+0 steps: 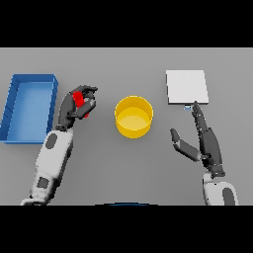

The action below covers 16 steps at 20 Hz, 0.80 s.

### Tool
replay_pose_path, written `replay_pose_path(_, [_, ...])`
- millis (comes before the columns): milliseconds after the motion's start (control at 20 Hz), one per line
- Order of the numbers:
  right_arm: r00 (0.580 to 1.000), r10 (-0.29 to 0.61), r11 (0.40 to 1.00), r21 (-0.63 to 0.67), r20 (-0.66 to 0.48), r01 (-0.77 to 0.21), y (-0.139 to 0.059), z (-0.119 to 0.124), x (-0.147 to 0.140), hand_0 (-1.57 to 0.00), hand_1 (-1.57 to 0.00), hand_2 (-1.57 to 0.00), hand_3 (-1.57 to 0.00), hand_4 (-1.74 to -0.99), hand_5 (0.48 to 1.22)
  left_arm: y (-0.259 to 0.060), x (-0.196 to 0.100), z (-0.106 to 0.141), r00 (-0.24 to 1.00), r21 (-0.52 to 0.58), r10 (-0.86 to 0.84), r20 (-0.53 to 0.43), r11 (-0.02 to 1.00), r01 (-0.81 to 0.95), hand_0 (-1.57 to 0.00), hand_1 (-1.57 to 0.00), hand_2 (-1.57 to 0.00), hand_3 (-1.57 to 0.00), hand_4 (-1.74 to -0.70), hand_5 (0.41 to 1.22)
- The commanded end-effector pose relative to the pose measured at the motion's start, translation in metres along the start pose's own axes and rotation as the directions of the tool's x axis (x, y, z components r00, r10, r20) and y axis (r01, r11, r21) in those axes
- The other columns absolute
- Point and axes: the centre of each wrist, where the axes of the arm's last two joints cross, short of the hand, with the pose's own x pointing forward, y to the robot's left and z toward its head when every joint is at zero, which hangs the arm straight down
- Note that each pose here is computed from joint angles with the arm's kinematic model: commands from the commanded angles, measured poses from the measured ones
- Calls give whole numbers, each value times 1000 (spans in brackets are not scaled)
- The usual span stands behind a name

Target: Pick up the red beaker and tilt it to pour out 1 green nut into yellow bowl. Pick up the yellow bowl and place it on the metallic measuring scale.

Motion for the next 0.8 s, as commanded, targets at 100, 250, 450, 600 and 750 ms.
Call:
replay_pose_path(100, [1000, -3, 1000, -4, -19, 3, -1, -3, -4, 1, 1, 1, 1, -1239, 648, -7, 3, -2, 995, -6, -98, 29, 995, 98, -1049, -1067, -1106, -1058, -1589, 1079])
replay_pose_path(250, [1000, -20, 1000, 8, 7, 20, 2, -5, 0, 1, 1, 1, 1, -1250, 647, -8, 3, -3, 995, -16, -91, 34, 996, 92, -1304, -1313, -1333, -1237, -1597, 1148])
replay_pose_path(450, [1000, -12, 1000, 0, -6, 12, 2, -2, -4, 1, 1, 1, 1, -1245, 642, -4, 6, -3, 998, -22, -22, 60, 999, 23, -1462, -1465, -1473, -1434, -1614, 1165])
replay_pose_path(600, [1000, -1, 1000, 7, 9, 1, -1, 1, -3, 1, 1, 1, 1, -1238, 643, 2, 18, -7, 993, -33, 57, 101, 998, -54, -1515, -1517, -1521, -1501, -1676, 1144])
replay_pose_path(750, [1000, -1, 1000, 9, 2, 1, 2, -3, -3, 1, 1, 1, 1, -1228, 645, 7, 39, -10, 990, -47, 57, 129, 998, -52, -1542, -1543, -1545, -1535, -1708, 1132])
